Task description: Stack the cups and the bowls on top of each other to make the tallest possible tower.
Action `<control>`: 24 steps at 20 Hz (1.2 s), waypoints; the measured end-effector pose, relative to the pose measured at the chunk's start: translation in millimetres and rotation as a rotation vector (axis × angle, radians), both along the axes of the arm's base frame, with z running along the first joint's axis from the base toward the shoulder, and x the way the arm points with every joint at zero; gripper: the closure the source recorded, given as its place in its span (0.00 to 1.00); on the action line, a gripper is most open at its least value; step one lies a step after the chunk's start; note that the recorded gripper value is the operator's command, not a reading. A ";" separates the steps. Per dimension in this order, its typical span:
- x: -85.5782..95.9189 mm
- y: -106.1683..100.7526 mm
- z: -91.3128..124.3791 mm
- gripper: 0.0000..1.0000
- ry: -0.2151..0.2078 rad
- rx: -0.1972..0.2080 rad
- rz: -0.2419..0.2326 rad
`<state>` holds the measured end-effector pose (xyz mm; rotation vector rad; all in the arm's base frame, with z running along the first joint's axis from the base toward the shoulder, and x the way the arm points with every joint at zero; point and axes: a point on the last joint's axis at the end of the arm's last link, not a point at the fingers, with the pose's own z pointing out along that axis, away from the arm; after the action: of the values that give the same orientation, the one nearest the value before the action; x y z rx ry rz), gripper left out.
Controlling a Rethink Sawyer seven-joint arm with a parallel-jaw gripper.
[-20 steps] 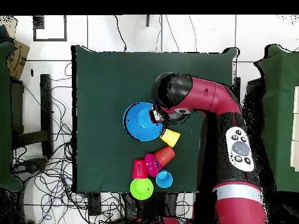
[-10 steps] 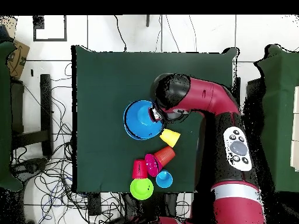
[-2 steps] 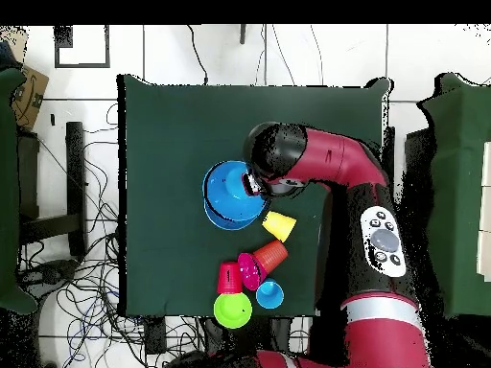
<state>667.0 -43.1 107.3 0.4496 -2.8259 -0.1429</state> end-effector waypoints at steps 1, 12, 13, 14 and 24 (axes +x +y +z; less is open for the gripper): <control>-0.3 0.6 -1.7 1.00 0.000 0.000 0.001; -13.0 4.5 -28.7 1.00 0.047 0.011 0.001; -15.5 4.4 -31.9 1.00 0.055 0.010 0.001; -16.8 4.1 -33.2 1.00 0.059 0.009 0.000; -27.2 -1.9 -37.0 1.00 0.079 -0.009 -0.007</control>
<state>639.7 -45.0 70.3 0.4231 -2.7495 -0.1458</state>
